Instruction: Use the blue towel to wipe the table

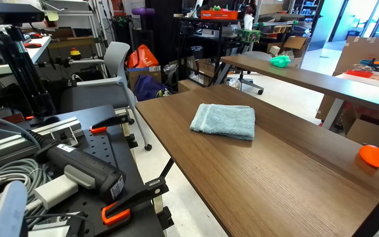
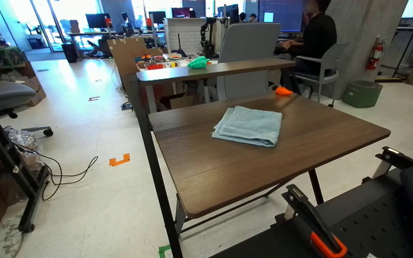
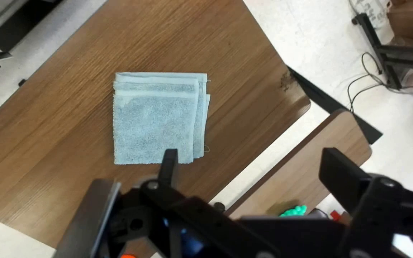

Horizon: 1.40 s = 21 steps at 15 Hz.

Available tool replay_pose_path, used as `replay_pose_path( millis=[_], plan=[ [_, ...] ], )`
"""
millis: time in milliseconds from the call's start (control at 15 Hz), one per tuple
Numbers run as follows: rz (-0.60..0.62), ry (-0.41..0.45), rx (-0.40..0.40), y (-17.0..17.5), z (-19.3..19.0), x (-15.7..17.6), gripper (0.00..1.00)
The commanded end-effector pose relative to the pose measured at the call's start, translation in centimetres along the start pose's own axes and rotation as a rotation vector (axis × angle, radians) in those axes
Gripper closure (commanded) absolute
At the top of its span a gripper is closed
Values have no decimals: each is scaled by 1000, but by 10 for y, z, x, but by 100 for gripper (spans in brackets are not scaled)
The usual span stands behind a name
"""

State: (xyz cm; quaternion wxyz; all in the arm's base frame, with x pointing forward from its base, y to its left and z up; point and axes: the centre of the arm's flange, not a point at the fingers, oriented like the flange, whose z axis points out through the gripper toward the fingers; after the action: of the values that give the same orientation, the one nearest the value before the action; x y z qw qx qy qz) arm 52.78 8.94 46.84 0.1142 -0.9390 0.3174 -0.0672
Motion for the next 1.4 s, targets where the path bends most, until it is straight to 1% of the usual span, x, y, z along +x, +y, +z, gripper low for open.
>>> replay_pose_path(
  millis=[0,67,133,200,267,333,467,667,733,800,1067,1200,1333],
  plan=[
    [205,-11,7,-20,43,85,0],
    [264,-10,2,-14,55,107,0],
    [320,-4,-4,-8,66,122,0],
    [379,1,-6,-5,72,134,0],
    [437,-3,1,-5,69,138,0],
    [345,-9,-25,16,73,115,0],
    [400,1,-21,14,79,132,0],
    [414,6,-12,7,75,132,0],
    [436,19,-41,4,83,132,0],
    [454,17,-52,3,91,133,0],
    [536,9,-116,6,146,137,0],
    [571,-18,-129,11,172,138,0],
    [595,-21,-139,15,193,139,0]
  ],
)
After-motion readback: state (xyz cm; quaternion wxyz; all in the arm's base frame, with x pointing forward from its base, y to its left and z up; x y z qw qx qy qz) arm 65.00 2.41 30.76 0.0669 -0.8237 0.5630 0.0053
